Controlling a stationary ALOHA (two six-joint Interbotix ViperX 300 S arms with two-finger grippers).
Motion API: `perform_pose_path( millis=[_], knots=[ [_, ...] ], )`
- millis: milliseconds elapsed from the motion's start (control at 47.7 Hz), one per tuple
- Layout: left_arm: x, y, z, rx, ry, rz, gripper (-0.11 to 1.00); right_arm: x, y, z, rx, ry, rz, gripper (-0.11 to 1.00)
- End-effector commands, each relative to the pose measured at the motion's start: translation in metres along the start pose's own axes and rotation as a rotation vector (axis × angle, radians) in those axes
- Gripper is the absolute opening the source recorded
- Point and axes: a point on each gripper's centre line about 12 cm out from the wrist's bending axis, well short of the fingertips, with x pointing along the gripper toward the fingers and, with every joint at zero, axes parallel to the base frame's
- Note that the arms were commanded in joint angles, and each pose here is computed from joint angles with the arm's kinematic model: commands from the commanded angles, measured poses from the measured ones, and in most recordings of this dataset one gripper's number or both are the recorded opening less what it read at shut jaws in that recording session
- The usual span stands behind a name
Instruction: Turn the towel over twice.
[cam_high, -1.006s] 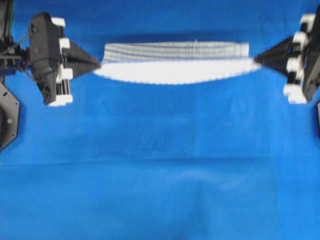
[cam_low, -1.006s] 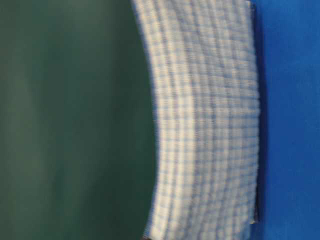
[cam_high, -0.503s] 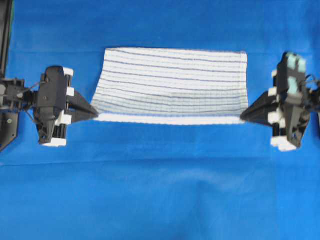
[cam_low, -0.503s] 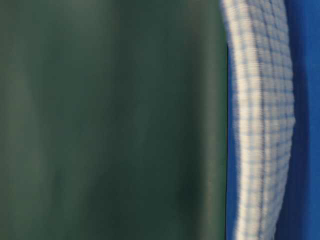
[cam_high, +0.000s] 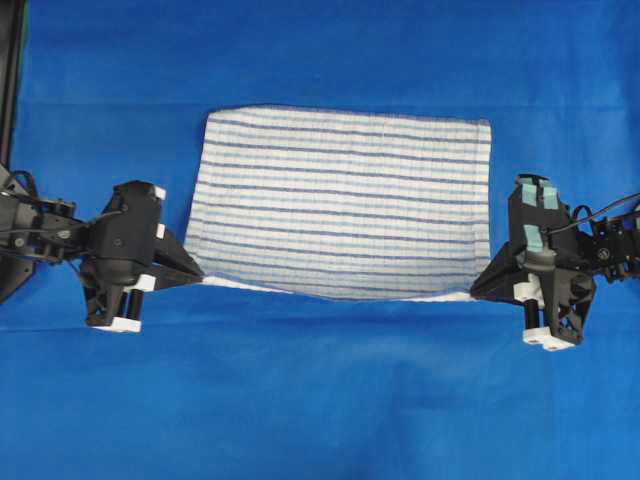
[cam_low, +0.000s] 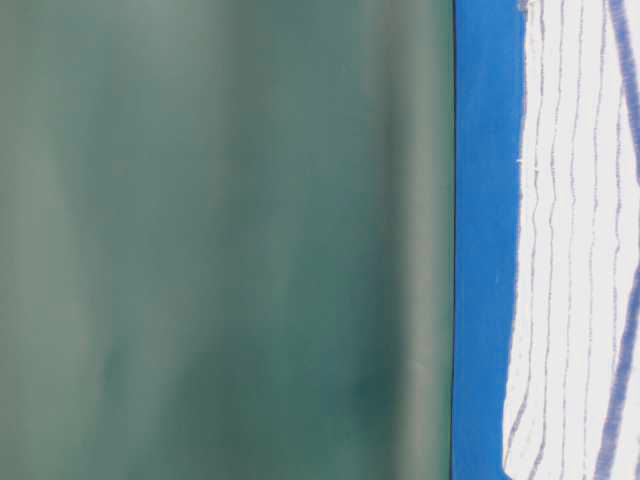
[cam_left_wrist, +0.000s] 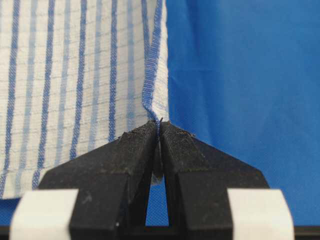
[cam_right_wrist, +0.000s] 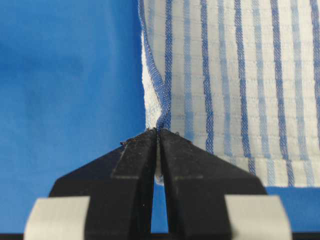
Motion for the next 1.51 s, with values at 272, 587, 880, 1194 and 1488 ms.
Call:
perform_pose_path(
  millis=[272, 587, 880, 1194, 1488],
  knots=[
    [0.011, -0.002, 0.012, 0.006, -0.012, -0.004, 0.03, 0.007, 0.001, -0.001, -0.005, 0.117, -0.043, 0.05],
    [0.011, -0.002, 0.011, 0.004, -0.001, -0.004, 0.2, 0.012, 0.005, 0.008, -0.002, 0.099, -0.034, 0.06],
    [0.006, -0.002, 0.022, 0.021, -0.015, -0.003, 0.74, 0.006, 0.012, 0.022, -0.028, 0.083, -0.029, 0.67],
    [-0.014, 0.017, 0.046, -0.021, -0.08, 0.053, 0.69, -0.023, 0.006, 0.048, -0.063, -0.024, -0.041, 0.62],
    [-0.043, 0.024, 0.07, -0.037, -0.192, 0.078, 0.69, -0.062, -0.002, 0.066, -0.087, -0.171, -0.055, 0.62]
  ],
)
